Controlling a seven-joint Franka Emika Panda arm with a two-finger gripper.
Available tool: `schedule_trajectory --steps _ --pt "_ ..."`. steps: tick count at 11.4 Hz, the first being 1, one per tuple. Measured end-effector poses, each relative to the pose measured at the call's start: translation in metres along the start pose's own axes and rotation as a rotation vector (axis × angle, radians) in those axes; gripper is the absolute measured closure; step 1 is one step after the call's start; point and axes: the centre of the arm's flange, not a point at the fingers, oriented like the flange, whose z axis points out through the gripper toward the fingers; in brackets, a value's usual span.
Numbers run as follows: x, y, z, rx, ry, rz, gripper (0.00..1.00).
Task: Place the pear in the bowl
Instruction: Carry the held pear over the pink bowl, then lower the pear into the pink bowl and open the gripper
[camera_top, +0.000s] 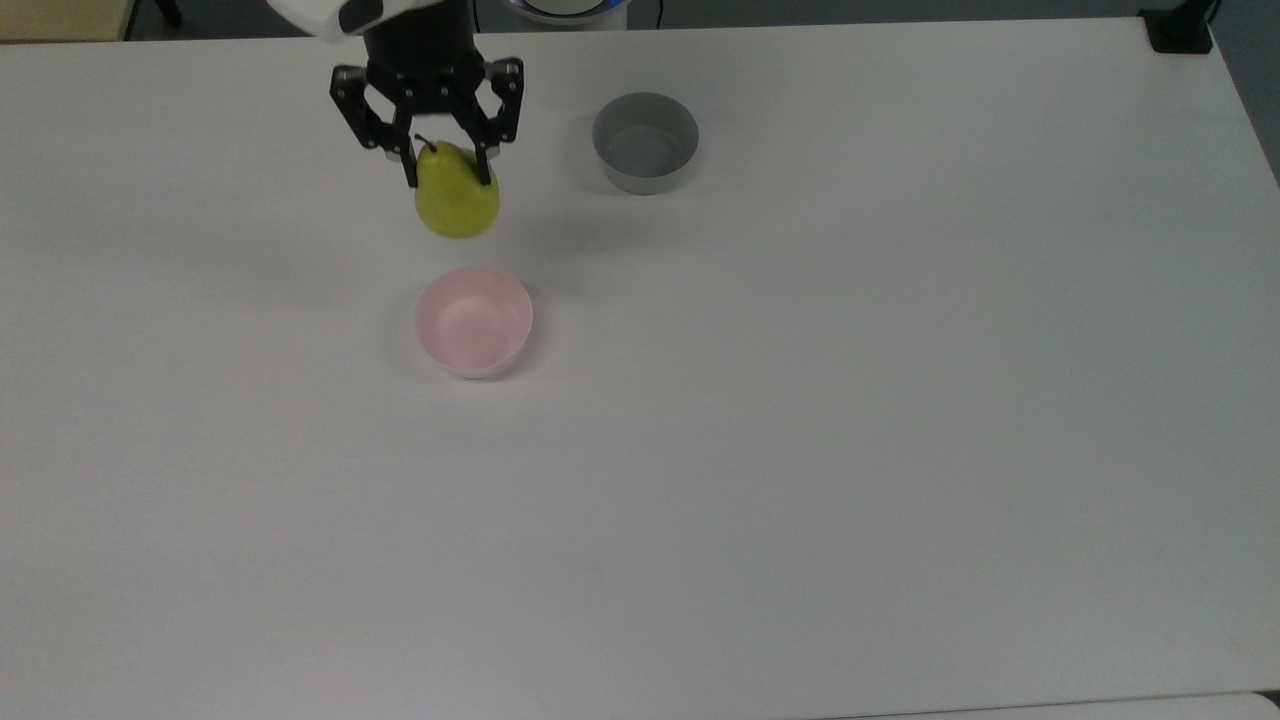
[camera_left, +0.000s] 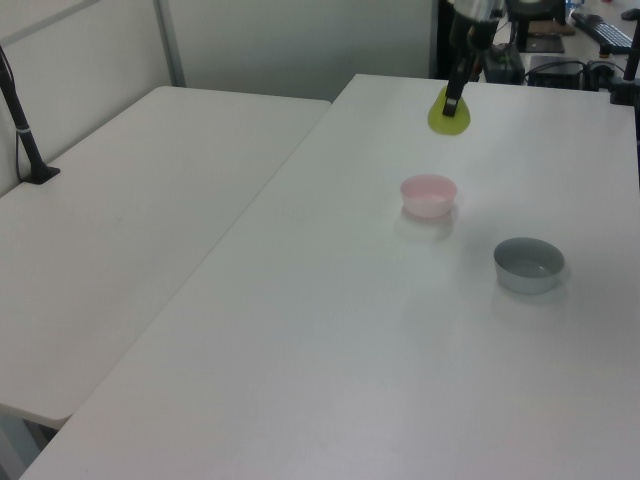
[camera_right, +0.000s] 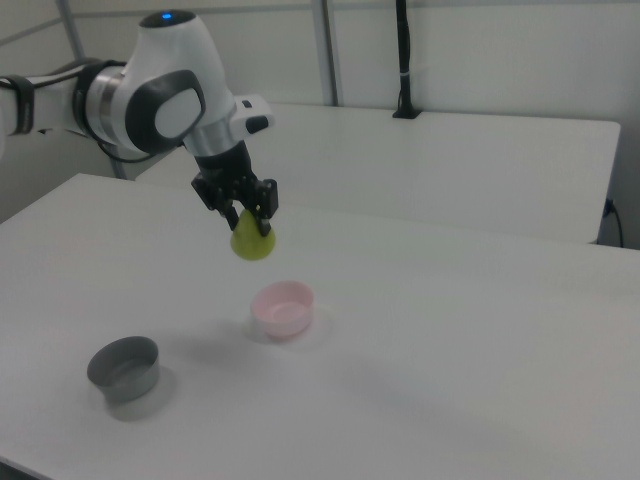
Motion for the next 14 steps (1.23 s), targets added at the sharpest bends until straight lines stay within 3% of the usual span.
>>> schedule_trajectory --steps 8,14 --pt "0.018 0.006 0.104 -0.022 -0.041 -0.003 0.43" --pt "0.02 0.0 0.155 -0.034 -0.073 -0.025 0.43"
